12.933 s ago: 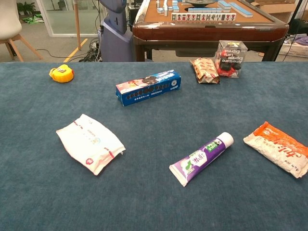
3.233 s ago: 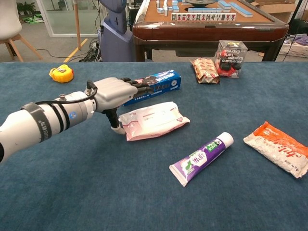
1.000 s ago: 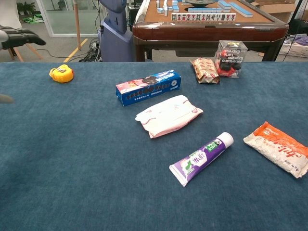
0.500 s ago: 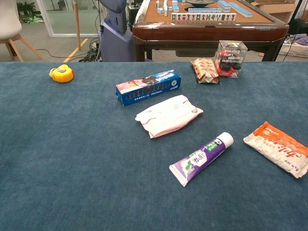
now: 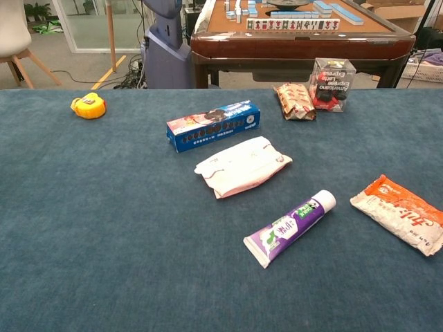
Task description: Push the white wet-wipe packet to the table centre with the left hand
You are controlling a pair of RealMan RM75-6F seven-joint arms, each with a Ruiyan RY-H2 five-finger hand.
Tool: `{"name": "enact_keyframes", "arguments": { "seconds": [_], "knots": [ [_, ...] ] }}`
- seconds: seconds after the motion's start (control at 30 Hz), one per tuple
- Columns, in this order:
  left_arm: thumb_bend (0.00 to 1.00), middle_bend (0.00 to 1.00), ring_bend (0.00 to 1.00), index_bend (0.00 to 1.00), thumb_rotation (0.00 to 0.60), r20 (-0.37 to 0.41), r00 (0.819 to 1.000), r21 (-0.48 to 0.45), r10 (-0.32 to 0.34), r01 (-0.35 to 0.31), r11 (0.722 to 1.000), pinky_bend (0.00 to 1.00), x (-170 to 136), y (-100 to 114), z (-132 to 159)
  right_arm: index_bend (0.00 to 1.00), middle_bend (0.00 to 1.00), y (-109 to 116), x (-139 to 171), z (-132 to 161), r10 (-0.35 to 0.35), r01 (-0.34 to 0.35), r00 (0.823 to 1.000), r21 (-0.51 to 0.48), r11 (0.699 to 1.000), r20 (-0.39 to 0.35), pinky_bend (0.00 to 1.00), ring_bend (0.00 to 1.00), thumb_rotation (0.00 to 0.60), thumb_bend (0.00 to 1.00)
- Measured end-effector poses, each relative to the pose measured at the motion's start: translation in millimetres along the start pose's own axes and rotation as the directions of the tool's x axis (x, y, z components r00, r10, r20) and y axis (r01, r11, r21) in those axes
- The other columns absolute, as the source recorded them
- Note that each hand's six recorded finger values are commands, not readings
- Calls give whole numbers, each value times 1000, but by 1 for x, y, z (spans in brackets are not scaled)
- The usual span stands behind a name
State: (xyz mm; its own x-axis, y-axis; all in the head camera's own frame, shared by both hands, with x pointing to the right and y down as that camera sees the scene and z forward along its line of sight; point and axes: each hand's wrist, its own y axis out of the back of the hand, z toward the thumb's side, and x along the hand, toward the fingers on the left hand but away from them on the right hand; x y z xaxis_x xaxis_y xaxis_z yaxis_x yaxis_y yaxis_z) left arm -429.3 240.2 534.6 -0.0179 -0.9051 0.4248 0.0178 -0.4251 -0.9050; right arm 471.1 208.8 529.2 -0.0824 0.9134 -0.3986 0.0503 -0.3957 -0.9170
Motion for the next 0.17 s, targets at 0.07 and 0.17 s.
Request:
{"name": "enact_keyframes", "arguments": {
  "seconds": [0.07,0.17],
  "knots": [
    [125,0,0,0,600,-9,1000,-4,-14,14,1000,13,1,-3,-5,240,224,-2,-2,-2,11,-11,1000,3,1000,8,435,77,600,9],
    [125,0,0,0,600,-21,999,-7,-31,31,1000,13,4,-7,-10,240,223,-5,-3,-4,29,-29,1000,5,1000,12,435,77,600,9]
  ]
}}
